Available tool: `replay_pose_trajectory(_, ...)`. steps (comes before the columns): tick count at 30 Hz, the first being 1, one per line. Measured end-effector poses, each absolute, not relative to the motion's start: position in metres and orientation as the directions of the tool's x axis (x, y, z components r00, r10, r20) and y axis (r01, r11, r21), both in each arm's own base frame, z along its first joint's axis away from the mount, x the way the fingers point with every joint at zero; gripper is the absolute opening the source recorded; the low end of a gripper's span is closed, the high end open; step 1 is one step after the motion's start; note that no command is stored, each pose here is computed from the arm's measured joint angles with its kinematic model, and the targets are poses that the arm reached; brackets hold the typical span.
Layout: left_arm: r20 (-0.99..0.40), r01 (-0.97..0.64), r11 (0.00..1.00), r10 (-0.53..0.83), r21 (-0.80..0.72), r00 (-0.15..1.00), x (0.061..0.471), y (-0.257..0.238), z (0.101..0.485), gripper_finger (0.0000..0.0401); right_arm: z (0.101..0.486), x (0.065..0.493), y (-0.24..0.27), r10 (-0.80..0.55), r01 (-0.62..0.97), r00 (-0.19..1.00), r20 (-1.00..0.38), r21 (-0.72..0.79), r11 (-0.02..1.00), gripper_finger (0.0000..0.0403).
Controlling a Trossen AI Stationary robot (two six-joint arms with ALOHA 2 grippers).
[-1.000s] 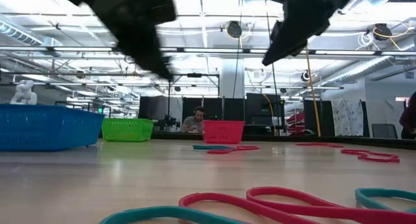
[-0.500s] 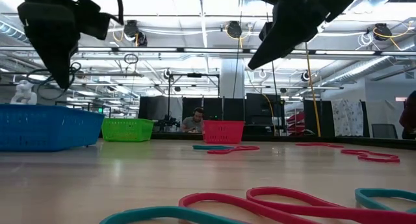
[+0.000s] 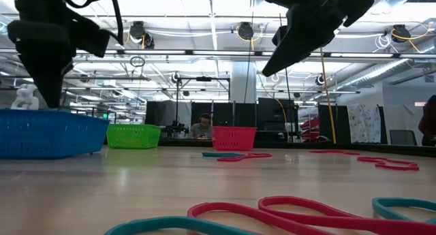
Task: Sort rubber bands into baskets
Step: Put the blue rubber band into the blue bin
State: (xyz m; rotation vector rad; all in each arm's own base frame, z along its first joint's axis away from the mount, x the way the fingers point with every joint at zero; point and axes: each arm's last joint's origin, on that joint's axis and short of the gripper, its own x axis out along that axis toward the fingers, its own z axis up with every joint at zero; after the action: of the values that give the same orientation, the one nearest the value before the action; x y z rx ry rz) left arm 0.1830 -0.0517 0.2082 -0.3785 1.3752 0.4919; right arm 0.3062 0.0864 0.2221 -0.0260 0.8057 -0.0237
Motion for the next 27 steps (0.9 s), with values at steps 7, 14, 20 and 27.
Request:
replay_pose_trajectory(7, -0.991, -0.537, 0.843, 0.085, 0.017, 0.103, 0.182, -0.052, 0.206, 0.0098, 0.222, 0.306, 0.086, -0.031, 0.009, 0.692, -0.721, -0.034, 0.999, 0.0110)
replay_pose_trajectory(14, -0.994, -0.527, 0.850, 0.069, 0.011, 0.090, 0.181, -0.052, 0.206, 0.0107, 0.222, 0.306, 0.086, -0.031, 0.009, 0.692, -0.722, -0.035, 0.999, 0.0110)
replay_pose_trajectory(20, -0.998, -0.475, 0.879, -0.024, -0.049, 0.059, 0.180, -0.055, 0.206, 0.0107, 0.222, 0.306, 0.086, -0.031, 0.018, 0.692, -0.721, -0.026, 1.000, 0.0110)
replay_pose_trajectory(27, -0.995, -0.448, 0.894, 0.039, -0.008, 0.096, 0.186, -0.053, 0.233, 0.0107, 0.223, 0.308, 0.087, -0.026, 0.020, 0.708, -0.706, -0.017, 1.000, 0.0110)
